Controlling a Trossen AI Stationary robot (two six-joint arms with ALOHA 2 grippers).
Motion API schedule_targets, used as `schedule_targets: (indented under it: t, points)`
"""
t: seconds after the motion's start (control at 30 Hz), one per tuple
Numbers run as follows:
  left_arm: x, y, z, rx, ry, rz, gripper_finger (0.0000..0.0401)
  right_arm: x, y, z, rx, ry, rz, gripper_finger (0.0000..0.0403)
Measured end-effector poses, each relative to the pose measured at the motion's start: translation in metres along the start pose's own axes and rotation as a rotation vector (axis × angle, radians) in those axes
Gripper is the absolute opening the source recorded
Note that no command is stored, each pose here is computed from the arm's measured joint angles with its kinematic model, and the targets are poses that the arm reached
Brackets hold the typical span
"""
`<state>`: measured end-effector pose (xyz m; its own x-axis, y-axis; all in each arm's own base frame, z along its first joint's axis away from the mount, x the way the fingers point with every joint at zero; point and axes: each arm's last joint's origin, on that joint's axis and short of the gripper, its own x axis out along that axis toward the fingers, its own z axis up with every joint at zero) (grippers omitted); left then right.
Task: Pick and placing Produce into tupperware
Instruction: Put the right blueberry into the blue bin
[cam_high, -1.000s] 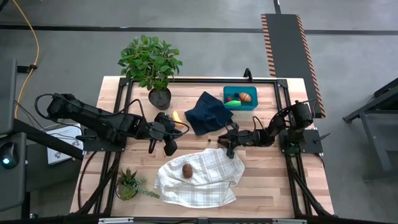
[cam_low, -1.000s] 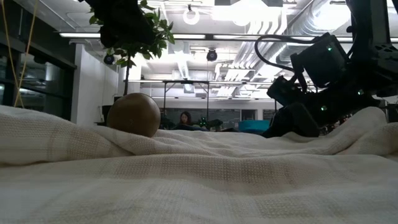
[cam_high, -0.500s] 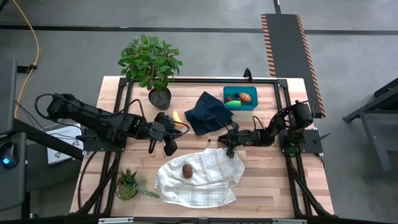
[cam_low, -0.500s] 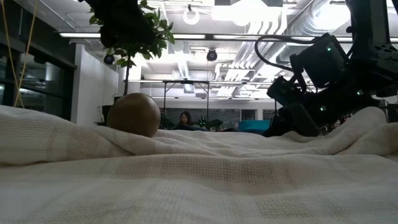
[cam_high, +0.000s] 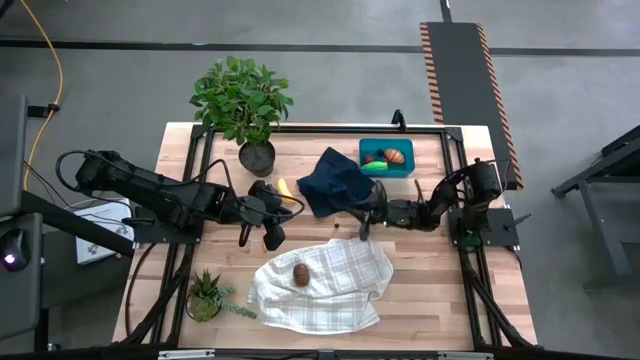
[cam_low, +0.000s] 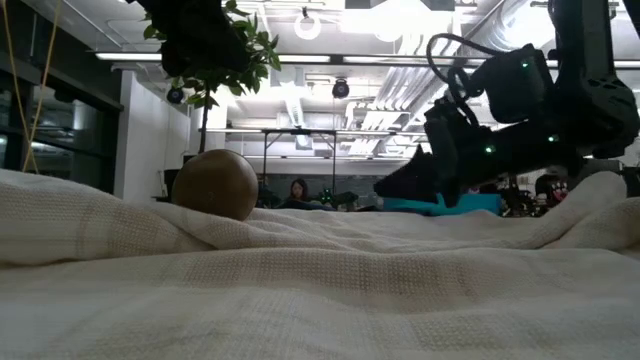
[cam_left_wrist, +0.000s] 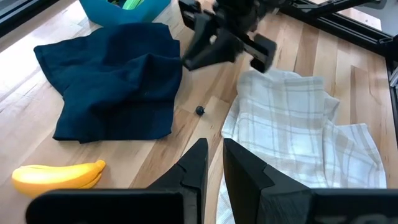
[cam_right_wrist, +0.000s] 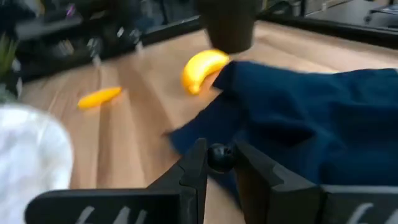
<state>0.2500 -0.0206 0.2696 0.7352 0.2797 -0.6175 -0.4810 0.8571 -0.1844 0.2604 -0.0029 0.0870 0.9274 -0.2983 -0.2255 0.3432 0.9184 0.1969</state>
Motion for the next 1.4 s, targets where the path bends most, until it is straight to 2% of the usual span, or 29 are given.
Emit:
schedule_targets:
  t: [0.23,0.47,0.8,0.93,1.2,1.4]
  points:
    - [0.000,0.000,0.000,-0.028,0.001,-0.001,0.0040,0.005,-0.020,0.010,0.110,-0.056,-0.068,0.0053]
    - [0.000,0.000,0.000,-0.029,0.003,-0.003,0.0040,0.009,-0.050,0.030,0.225,-0.210,-0.149,0.0053]
    - [0.000,0.000,-0.001,-0.014,0.014,-0.006,0.0040,0.018,-0.082,0.045,0.300,-0.292,-0.251,0.0053]
    - [0.000,0.000,-0.002,-0.011,0.031,-0.027,0.0040,0.023,-0.081,0.051,0.302,-0.310,-0.216,0.0053]
    - [0.000,0.001,-0.005,0.002,0.069,-0.020,0.0040,0.036,-0.055,0.060,0.292,-0.328,-0.111,0.0053]
    - [0.000,0.002,-0.005,0.000,0.074,-0.018,0.0040,0.046,-0.043,0.085,0.260,-0.399,-0.073,0.0053]
